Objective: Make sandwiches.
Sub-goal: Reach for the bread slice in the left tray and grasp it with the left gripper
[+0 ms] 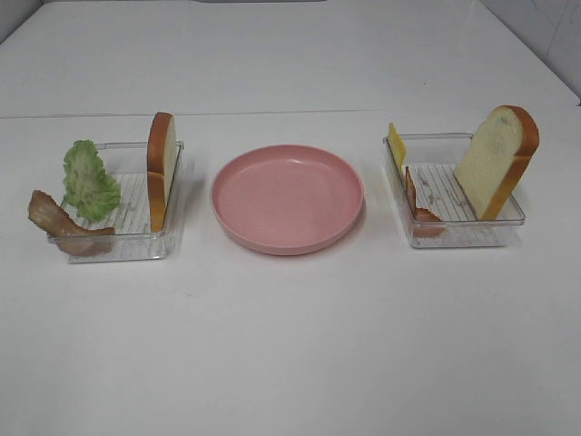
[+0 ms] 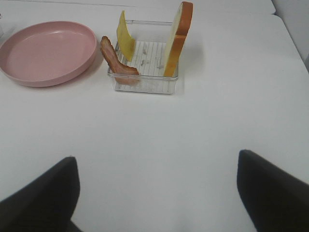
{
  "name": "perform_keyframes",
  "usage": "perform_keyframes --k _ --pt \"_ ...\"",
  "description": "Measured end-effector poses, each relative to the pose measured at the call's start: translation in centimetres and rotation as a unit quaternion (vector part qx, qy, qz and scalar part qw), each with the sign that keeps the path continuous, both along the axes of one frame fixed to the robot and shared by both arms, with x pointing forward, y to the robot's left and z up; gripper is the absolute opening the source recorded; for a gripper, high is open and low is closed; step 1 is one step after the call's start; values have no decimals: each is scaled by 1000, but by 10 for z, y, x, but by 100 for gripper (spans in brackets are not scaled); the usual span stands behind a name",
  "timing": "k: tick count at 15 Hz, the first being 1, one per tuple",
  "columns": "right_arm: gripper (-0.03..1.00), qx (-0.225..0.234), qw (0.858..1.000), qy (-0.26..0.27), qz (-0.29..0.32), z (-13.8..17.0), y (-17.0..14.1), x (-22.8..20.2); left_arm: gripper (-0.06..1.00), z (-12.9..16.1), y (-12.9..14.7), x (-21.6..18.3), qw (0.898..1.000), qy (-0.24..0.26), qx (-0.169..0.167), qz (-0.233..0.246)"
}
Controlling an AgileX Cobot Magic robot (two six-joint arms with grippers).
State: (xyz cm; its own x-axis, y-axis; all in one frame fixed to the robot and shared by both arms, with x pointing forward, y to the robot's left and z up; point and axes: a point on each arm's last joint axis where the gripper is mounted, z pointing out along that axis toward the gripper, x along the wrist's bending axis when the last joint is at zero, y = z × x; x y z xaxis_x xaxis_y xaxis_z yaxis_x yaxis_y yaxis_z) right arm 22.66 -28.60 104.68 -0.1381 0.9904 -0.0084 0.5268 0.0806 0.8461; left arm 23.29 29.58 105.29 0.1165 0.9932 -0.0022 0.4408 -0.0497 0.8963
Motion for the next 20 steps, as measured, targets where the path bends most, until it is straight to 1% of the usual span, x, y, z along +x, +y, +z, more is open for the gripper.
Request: perform_keyframes --k 20 --pt "83 0 1000 0 0 0 0 0 89 0 0 0 1000 0 0 0"
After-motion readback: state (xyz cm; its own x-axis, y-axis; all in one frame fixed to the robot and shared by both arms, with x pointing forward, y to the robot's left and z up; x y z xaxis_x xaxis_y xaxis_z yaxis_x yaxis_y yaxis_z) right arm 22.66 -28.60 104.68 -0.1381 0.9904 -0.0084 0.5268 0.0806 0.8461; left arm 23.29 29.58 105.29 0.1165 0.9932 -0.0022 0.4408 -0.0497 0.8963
